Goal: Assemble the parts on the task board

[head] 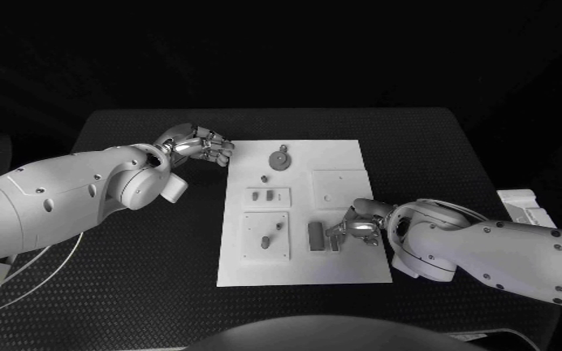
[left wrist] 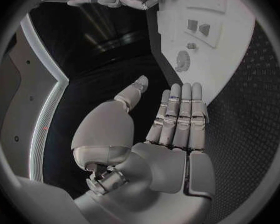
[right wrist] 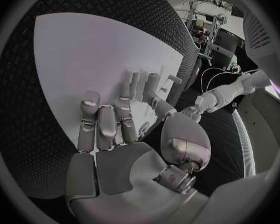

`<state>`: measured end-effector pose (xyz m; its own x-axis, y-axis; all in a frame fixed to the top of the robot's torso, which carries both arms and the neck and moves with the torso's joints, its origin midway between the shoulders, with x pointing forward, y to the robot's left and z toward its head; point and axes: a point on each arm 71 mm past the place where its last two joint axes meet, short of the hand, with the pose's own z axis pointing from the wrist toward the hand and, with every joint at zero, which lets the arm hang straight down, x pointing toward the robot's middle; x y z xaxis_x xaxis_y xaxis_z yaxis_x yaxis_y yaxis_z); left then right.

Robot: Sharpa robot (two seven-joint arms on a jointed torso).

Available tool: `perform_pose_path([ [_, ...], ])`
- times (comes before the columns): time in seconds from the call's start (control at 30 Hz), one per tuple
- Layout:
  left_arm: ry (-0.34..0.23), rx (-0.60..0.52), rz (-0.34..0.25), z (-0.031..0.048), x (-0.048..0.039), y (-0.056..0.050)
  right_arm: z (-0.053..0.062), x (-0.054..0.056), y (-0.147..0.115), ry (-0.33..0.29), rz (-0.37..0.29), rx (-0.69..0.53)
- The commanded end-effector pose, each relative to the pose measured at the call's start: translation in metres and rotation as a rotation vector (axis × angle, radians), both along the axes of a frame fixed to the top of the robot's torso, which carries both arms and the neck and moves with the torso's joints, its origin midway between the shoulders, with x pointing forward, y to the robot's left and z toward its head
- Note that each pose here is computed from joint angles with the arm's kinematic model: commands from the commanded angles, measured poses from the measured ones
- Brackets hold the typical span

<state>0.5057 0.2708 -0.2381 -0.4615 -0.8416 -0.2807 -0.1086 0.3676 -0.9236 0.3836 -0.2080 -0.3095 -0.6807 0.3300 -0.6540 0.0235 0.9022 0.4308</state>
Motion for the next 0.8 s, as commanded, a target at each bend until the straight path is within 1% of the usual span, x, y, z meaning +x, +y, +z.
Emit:
perform_pose_path([
  [0.03, -0.003, -0.005, -0.018, 0.0006, -0.0005, -0.002, 0.0, -0.001, 0.002, -0.003, 0.035, 0.002],
  [0.33, -0.005, -0.004, -0.015, 0.0007, -0.0002, -0.002, 0.001, 0.0, -0.009, -0.017, 0.036, -0.005],
  [0.4, -0.007, -0.005, -0.015, 0.0008, 0.0, -0.003, 0.003, 0.003, -0.013, -0.028, 0.03, -0.002],
  [0.47, -0.009, -0.006, -0.015, 0.001, -0.0001, -0.003, 0.007, 0.007, -0.018, -0.044, 0.022, 0.006],
  [0.57, -0.017, -0.006, -0.011, 0.0016, 0.0003, -0.003, 0.016, 0.019, -0.024, -0.068, 0.005, 0.064],
  [0.6, -0.024, -0.008, -0.008, 0.002, 0.0006, -0.003, 0.021, 0.025, -0.027, -0.084, 0.009, 0.107],
  [0.7, -0.038, -0.015, 0.002, 0.0032, 0.0014, -0.003, 0.033, 0.04, -0.031, -0.123, 0.005, 0.211],
  [0.73, -0.04, -0.019, 0.006, 0.0035, 0.0017, -0.003, 0.037, 0.046, -0.032, -0.134, -0.002, 0.255],
  [0.8, -0.046, -0.025, 0.014, 0.0041, 0.0023, -0.002, 0.042, 0.056, -0.036, -0.141, -0.027, 0.326],
])
